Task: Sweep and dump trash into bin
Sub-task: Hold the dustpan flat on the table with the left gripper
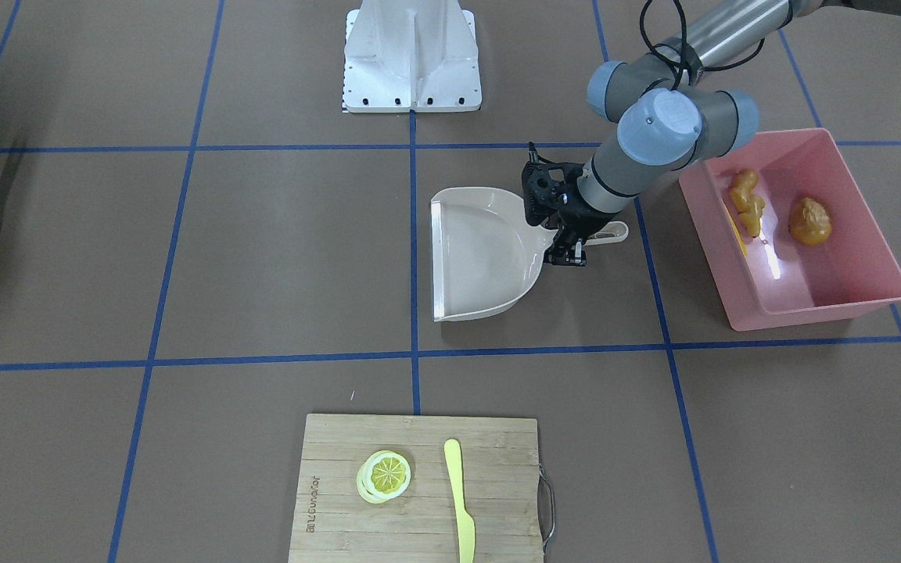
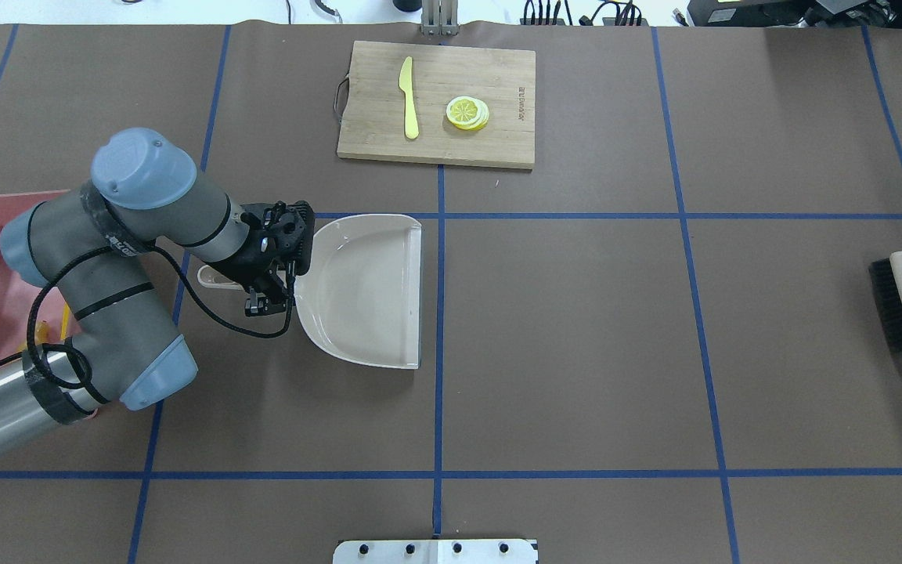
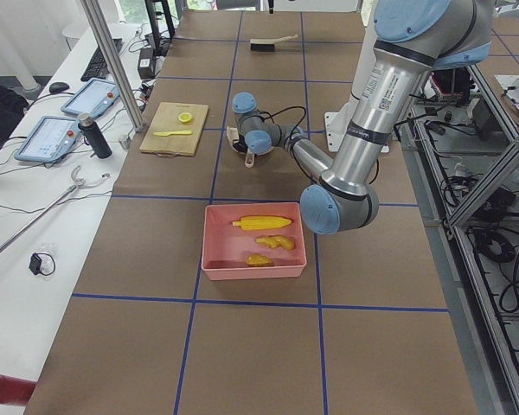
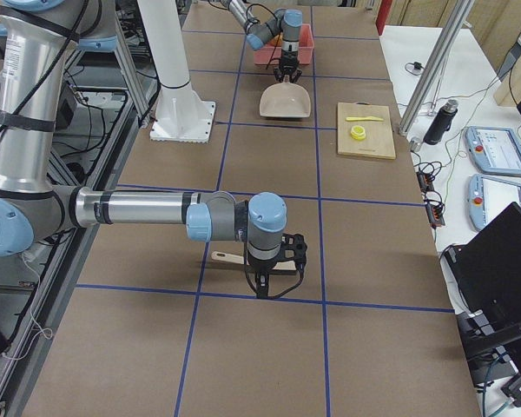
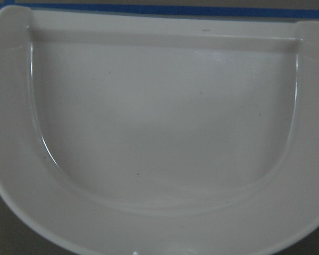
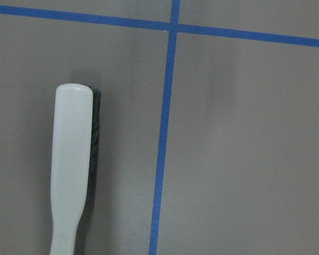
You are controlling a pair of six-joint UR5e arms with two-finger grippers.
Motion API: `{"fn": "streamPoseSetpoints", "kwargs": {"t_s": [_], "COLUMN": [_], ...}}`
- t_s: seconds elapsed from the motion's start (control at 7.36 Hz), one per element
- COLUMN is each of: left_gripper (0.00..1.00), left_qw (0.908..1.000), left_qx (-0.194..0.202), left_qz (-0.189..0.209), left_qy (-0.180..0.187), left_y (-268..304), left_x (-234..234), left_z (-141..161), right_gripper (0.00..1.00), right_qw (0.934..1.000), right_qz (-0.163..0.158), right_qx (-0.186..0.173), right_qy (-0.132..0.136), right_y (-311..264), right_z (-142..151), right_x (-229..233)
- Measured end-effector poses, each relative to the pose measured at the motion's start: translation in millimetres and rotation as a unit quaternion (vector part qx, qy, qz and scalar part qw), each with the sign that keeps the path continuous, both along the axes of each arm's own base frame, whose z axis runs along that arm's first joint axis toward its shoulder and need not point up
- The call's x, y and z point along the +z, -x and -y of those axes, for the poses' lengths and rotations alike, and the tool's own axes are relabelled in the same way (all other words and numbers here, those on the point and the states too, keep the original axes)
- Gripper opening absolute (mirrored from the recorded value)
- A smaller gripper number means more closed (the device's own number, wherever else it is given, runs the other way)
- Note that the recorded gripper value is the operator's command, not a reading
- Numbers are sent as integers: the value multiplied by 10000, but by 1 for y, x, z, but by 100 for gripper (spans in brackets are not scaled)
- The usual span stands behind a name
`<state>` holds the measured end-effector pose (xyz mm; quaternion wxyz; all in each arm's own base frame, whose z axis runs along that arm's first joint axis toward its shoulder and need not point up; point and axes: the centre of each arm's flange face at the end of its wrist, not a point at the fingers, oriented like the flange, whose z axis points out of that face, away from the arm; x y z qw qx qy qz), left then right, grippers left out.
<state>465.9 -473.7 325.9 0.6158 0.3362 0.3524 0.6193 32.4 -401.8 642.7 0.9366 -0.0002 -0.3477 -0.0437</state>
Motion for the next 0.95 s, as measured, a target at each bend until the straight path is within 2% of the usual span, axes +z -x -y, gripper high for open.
{"fn": "streamPoseSetpoints", "kwargs": {"t_s": [0.95], "left_gripper": [0], "left_qw": [9997], "left_qx": [-211], "left_qz": [108], "left_qy": [-41], "left_y": [-15], "left_x": [-5], "left_z": [14], "right_gripper": [100], "right_qw": [10000], "right_qz": [24], "right_qx": [-16], "right_qy": [-45], "right_y": [1], "right_z": [2], "right_x": [-3]}}
